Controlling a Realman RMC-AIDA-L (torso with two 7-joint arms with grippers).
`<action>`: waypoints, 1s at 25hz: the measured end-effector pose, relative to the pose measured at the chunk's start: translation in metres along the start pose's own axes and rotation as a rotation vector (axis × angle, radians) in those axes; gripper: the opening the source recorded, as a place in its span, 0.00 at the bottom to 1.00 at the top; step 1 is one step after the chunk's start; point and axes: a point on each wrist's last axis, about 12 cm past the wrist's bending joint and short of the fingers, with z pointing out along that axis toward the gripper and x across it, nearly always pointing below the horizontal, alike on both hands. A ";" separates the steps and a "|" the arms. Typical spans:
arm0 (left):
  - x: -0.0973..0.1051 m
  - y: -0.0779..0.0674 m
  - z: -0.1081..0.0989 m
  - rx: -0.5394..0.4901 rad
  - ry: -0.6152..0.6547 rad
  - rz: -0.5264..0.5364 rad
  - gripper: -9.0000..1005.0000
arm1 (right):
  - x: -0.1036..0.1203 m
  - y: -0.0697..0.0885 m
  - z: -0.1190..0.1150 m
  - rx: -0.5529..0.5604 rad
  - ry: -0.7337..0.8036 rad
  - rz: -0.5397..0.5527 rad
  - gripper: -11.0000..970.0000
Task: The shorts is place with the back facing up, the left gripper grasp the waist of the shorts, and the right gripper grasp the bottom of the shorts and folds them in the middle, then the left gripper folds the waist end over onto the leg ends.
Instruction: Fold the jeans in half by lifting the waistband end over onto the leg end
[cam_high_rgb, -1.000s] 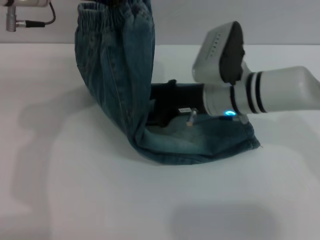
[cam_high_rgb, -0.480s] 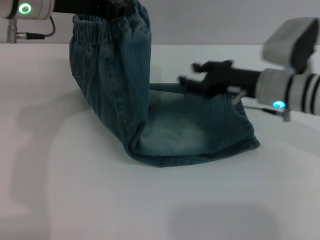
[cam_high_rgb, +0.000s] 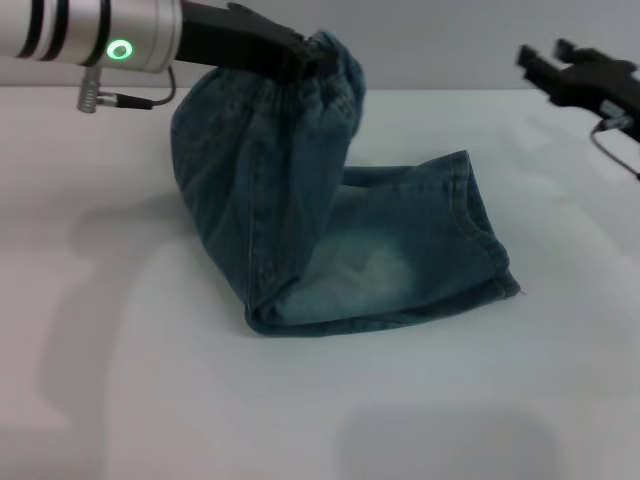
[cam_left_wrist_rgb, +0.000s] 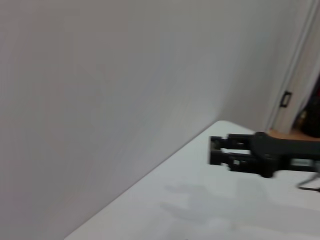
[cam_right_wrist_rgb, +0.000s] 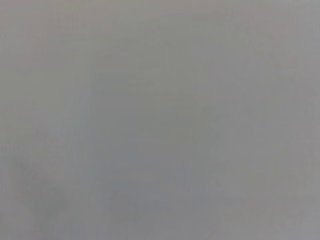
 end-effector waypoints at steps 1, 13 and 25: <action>-0.001 -0.003 0.002 0.014 -0.005 0.004 0.09 | 0.003 -0.012 -0.001 0.081 -0.004 0.021 0.55; -0.003 -0.031 0.028 0.120 -0.031 0.035 0.10 | 0.007 -0.033 -0.013 0.194 -0.027 0.074 0.55; 0.008 -0.037 0.053 0.166 -0.030 -0.011 0.10 | 0.005 -0.034 -0.011 0.201 -0.027 0.054 0.55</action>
